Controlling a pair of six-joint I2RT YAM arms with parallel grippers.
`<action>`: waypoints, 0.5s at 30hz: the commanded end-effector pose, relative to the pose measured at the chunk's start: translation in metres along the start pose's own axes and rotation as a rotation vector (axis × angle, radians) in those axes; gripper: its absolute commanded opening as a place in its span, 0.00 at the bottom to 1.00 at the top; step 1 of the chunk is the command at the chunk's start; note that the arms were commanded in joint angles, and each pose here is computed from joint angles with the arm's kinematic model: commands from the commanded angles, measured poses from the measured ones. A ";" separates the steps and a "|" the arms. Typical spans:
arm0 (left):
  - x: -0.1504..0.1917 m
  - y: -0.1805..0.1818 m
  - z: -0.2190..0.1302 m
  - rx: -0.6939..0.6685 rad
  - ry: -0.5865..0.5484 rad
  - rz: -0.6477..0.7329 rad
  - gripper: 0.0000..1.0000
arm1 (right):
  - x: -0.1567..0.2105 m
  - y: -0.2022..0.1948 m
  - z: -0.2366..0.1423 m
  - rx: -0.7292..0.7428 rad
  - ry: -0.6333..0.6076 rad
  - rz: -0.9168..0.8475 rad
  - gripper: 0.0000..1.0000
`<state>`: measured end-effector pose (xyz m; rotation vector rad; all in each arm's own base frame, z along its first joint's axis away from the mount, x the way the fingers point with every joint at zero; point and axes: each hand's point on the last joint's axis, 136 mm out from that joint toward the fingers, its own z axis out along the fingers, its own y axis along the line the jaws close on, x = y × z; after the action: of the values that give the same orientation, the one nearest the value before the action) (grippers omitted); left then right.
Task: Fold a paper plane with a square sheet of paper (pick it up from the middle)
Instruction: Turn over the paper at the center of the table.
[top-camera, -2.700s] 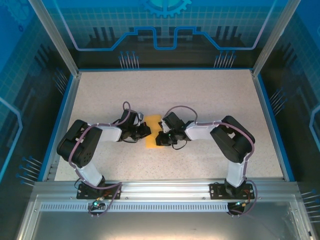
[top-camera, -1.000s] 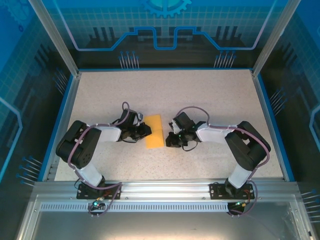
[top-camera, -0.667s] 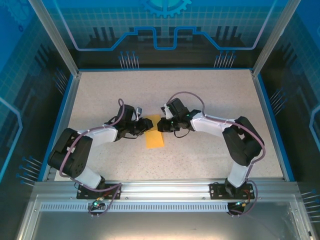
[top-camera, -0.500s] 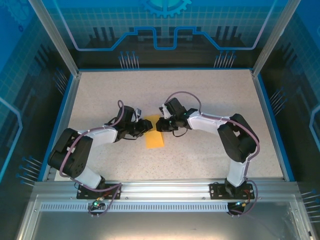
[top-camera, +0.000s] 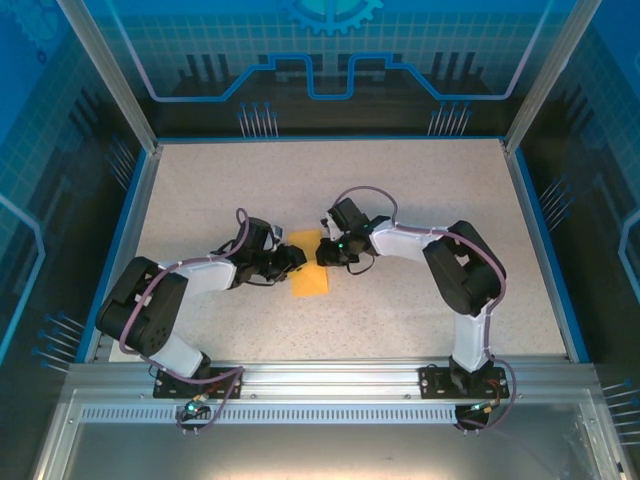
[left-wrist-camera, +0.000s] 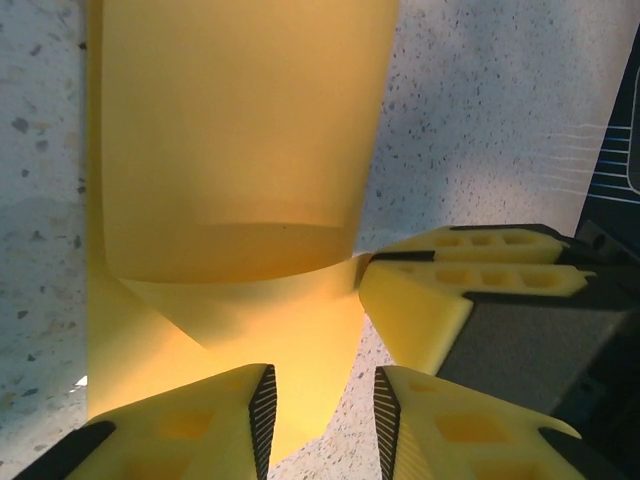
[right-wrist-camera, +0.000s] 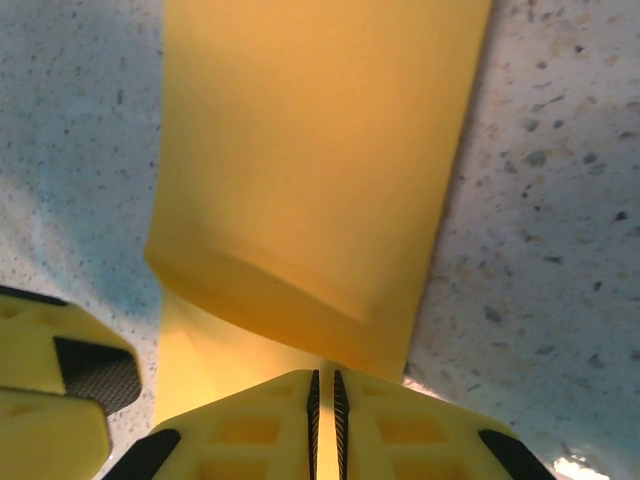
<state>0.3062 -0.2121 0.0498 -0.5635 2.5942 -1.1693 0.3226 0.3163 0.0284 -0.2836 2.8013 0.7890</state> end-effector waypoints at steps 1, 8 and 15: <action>0.008 0.012 0.006 -0.029 0.030 -0.034 0.37 | -0.006 -0.010 0.004 0.026 0.006 0.016 0.16; 0.007 0.019 0.007 -0.062 0.024 -0.046 0.41 | -0.007 -0.012 0.009 0.021 0.011 0.028 0.16; 0.005 0.025 -0.001 -0.125 0.002 -0.015 0.46 | -0.005 -0.015 0.011 0.029 0.020 0.039 0.16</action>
<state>0.2977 -0.2011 0.0274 -0.6312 2.6705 -1.0629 0.3265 0.3139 0.0163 -0.2654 2.8260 0.7729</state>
